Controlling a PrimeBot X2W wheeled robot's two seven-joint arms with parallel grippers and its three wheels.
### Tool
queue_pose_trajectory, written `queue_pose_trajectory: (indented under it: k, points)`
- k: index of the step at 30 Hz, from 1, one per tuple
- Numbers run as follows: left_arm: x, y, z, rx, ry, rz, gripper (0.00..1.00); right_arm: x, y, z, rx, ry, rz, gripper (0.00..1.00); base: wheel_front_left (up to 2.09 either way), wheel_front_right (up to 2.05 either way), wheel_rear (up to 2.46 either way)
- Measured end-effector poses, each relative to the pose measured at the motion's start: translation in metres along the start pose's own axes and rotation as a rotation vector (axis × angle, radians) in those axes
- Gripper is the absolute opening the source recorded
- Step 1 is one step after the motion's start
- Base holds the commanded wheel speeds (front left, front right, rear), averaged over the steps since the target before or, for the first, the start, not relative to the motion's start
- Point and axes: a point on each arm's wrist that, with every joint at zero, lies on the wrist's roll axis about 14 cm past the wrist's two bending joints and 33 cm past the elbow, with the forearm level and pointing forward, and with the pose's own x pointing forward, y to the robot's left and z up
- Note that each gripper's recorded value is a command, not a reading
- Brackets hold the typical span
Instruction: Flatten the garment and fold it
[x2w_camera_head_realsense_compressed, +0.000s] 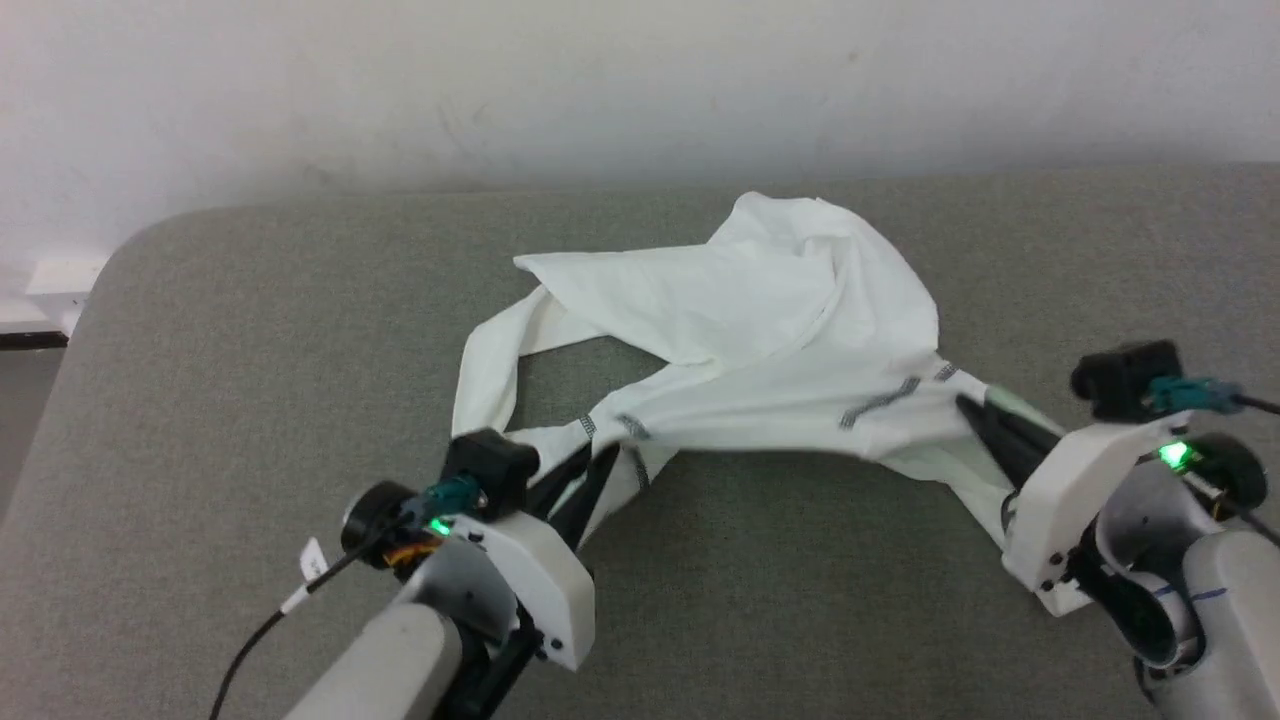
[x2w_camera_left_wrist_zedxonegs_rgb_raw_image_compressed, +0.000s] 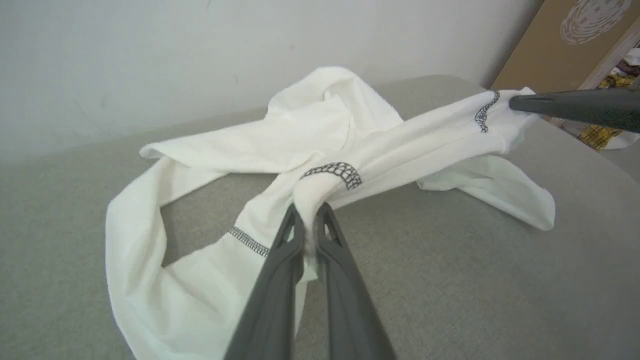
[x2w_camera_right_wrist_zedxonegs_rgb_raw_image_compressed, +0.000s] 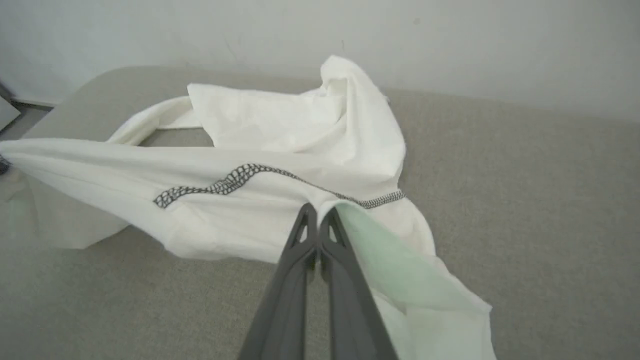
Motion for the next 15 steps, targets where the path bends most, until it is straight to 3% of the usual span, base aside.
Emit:
queue_pose_trajectory:
  k: [6,11,15]
  points:
    - [-0.014,0.001,0.13,0.106,-0.422,0.028,0.0,-0.042,0.004,0.11,-0.091,-0.399,-0.054,0.0,0.0,0.0,0.0]
    - [-0.052,-0.011,0.233,0.237,-0.747,0.033,0.0,-0.1,0.021,0.205,-0.194,-0.74,-0.076,0.0,0.0,0.0,0.0]
    - [-0.086,-0.023,0.297,0.336,-0.955,0.036,0.0,-0.143,0.037,0.259,-0.27,-0.93,-0.081,0.0,0.0,0.0,0.0]
